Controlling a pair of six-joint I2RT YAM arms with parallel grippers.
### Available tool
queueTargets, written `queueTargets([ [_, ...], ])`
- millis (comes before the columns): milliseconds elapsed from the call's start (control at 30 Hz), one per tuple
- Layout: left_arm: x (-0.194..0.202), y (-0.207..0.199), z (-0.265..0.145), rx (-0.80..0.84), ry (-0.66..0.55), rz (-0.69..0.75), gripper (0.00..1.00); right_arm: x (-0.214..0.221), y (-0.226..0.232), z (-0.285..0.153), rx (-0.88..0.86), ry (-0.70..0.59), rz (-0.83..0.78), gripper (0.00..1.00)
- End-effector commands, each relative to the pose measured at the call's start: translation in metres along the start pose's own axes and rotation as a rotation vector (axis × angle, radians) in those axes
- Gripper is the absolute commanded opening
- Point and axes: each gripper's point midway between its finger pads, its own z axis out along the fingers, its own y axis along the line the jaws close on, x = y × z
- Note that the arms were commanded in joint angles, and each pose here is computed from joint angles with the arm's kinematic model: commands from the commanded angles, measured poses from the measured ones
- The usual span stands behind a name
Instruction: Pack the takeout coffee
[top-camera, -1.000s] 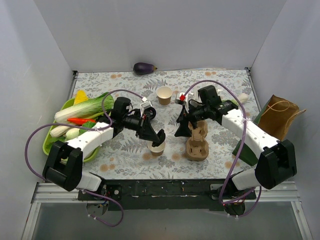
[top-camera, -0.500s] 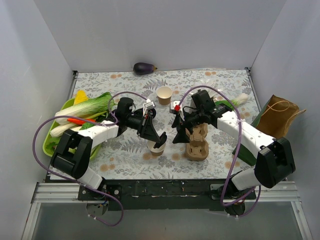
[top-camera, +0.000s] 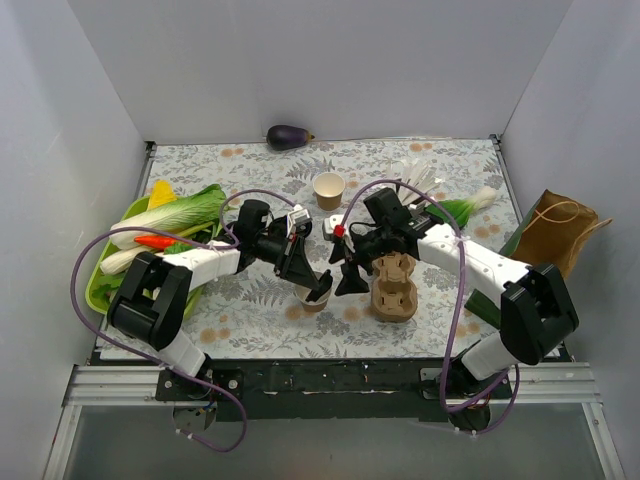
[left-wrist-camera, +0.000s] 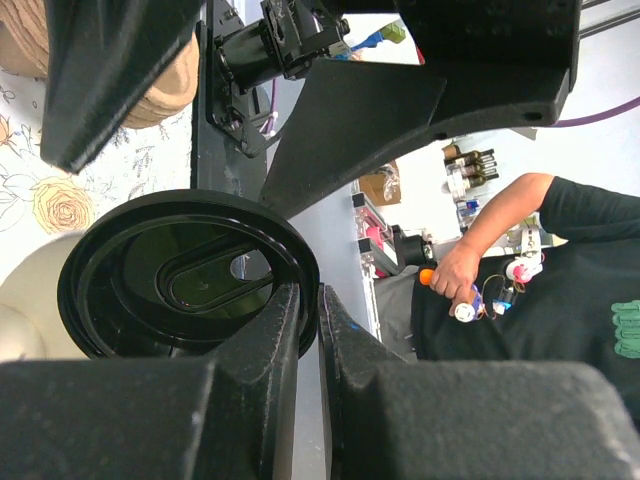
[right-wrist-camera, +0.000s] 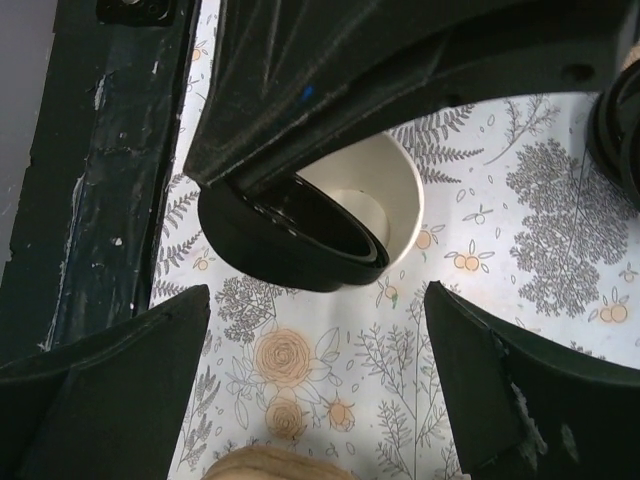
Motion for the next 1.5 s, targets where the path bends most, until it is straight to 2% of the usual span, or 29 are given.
queueTargets([
  [0,0.002,-0.018,-0.004,0.087,0.04,0.05,0.01,-0.012,-0.001,0.01,-0.03,-0.038,-0.062,0.96],
  [100,0.003,-0.018,-0.004,0.094,0.044,0.033,0.01,-0.015,-0.001,0.013,-0.046,-0.047,-0.056,0.96],
  [300,0.004,-0.016,-0.004,0.112,0.045,0.007,0.06,-0.017,0.0,0.018,-0.061,-0.056,-0.023,0.87],
  [467,-0.002,-0.014,-0.004,0.089,0.037,0.032,0.19,-0.019,-0.004,0.02,-0.047,-0.071,0.003,0.75],
  [633,-0.005,-0.006,-0.004,0.031,0.027,0.035,0.25,-0.019,-0.004,0.021,-0.042,-0.074,0.031,0.68],
  [900,-0.017,-0.001,-0.006,-0.086,0.006,0.083,0.33,-0.022,-0.006,0.023,-0.042,-0.08,0.054,0.65],
  [1200,-0.026,0.019,-0.014,-0.274,-0.02,0.114,0.33,-0.026,-0.011,0.024,-0.03,-0.083,0.062,0.65],
  [1467,-0.03,0.012,-0.019,-0.314,-0.02,0.158,0.31,-0.032,-0.012,0.023,-0.031,-0.093,0.066,0.65],
])
